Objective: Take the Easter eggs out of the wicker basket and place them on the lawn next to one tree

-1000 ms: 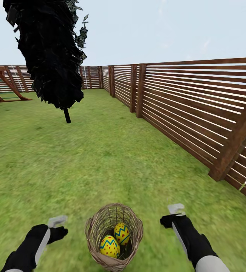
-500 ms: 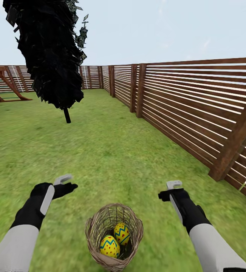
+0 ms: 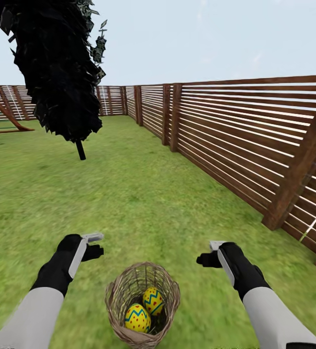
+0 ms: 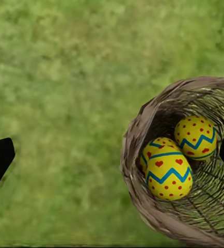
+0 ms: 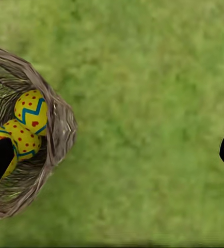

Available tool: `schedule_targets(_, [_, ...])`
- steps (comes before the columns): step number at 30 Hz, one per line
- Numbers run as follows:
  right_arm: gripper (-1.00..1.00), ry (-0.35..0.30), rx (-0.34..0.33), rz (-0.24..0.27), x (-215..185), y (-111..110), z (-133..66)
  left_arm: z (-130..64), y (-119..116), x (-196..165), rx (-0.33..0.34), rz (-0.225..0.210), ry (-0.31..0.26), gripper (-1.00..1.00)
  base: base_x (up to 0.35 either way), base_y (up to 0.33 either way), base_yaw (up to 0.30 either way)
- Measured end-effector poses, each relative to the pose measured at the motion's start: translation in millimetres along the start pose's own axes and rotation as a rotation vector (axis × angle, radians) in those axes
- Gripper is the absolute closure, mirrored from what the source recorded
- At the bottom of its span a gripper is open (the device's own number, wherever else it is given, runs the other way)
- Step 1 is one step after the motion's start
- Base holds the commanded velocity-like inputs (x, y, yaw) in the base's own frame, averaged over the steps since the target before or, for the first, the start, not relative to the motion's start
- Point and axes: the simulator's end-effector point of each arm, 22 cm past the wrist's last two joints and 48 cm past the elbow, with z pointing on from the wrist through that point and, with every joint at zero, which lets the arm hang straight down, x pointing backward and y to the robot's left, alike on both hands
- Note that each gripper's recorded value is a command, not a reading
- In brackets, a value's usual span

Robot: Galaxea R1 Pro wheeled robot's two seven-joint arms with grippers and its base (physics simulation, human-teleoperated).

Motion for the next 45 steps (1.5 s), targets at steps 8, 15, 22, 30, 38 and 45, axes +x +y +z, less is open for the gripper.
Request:
schedule_targets(8, [-1.0,-0.009,0.003,-0.002,-4,-1,-2.4,-9.2,-46,-1,0.019,0.034,-0.016,-1.0,0.0,0.0,-0.037])
schedule_targets(15, [-1.0,-0.014,0.004,-0.003,0,-2,6.1,-5.5,-53,-1,0.03,0.035,-0.033,-1.0,0.0,0.0,0.0])
schedule_targets(22, [-1.0,-0.017,0.004,-0.003,-1,-2,5.9,-5.8,-54,-1,0.029,0.038,-0.033,-1.0,0.0,0.0,0.0])
schedule_targets(30, [-1.0,-0.019,0.003,-0.005,3,-1,14.9,3.5,-55,5,0.026,0.051,-0.032,-1.0,0.0,0.0,0.0])
schedule_targets(38, [-1.0,-0.021,0.005,-0.005,9,-3,26.9,17.2,-52,13,0.025,0.045,-0.028,-1.0,0.0,0.0,0.0])
schedule_targets(45, [-1.0,-0.035,0.006,-0.006,9,-4,35.1,38.4,-52,37,0.023,0.051,0.018,-1.0,0.0,0.0,0.0])
